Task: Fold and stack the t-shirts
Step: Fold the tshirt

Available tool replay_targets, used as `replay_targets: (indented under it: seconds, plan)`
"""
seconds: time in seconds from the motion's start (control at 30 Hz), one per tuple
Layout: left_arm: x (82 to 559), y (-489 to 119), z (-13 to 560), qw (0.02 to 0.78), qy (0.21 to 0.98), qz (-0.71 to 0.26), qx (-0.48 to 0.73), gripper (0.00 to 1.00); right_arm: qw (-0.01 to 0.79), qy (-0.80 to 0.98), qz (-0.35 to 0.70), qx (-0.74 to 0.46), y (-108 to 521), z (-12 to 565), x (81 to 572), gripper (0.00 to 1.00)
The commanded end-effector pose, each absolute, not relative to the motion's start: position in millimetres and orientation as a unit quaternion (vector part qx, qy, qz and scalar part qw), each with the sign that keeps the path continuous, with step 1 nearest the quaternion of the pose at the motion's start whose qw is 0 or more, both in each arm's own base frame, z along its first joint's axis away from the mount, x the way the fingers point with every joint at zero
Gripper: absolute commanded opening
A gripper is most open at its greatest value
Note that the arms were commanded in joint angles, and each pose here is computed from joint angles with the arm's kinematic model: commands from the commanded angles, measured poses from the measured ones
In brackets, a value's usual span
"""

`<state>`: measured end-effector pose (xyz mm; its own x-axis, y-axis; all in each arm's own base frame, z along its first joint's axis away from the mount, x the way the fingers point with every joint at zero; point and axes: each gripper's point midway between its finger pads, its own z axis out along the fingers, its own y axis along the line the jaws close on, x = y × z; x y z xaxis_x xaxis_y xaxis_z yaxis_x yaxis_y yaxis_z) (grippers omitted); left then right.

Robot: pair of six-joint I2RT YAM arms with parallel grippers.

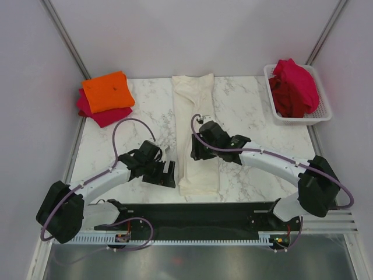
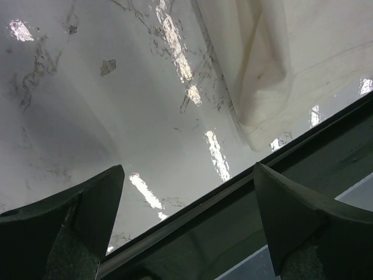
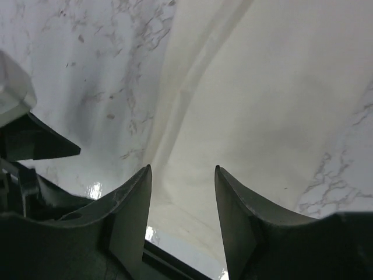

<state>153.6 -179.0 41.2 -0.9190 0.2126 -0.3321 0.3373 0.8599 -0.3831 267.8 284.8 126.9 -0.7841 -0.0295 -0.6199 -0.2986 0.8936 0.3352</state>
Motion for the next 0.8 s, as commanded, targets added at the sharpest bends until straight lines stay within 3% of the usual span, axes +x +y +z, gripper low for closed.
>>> replay_targets:
  seconds: [0.0,0.03,0.07,0.3,0.53,0.63,0.67,0.73,0.77]
  plan:
    - [150.3,-181.0,39.4,0.144,0.949,-0.228,0.165,0.99,0.310,0.918,0.228,-0.097,315.3,130.0,254.4,0.55]
    - [179.4,-227.6,76.6,0.178,0.924,-0.338,0.014,0.34,0.296,0.924,0.220,-0.104,320.7,118.1,250.1,0.55]
    - [211.5,-193.2,60.6,0.261,0.935,-0.238,-0.039,0.32,0.291,0.926,0.216,-0.108,325.3,113.3,246.9,0.56]
    - [185.2,-180.2,73.8,0.280,0.920,-0.269,-0.042,0.32,0.248,0.939,0.190,-0.143,356.6,77.9,217.1,0.67]
    - [170.5,-179.0,116.5,0.308,0.897,-0.315,-0.031,0.34,0.230,0.947,0.162,-0.155,365.0,53.3,205.4,0.63]
    - [174.1,-181.5,138.0,0.331,0.883,-0.332,-0.029,0.34,0.230,0.949,0.148,-0.155,362.1,47.4,204.2,0.48]
    - [176.3,-182.6,146.8,0.339,0.878,-0.338,-0.028,0.34,0.229,0.950,0.143,-0.155,359.8,45.3,203.9,0.36]
    - [177.0,-183.5,152.6,0.344,0.874,-0.342,-0.027,0.34,0.227,0.953,0.126,-0.156,352.2,41.4,203.9,0.23]
    - [177.7,-183.6,156.0,0.348,0.872,-0.344,-0.027,0.34,0.235,0.953,0.113,-0.156,347.4,41.7,206.5,0.09]
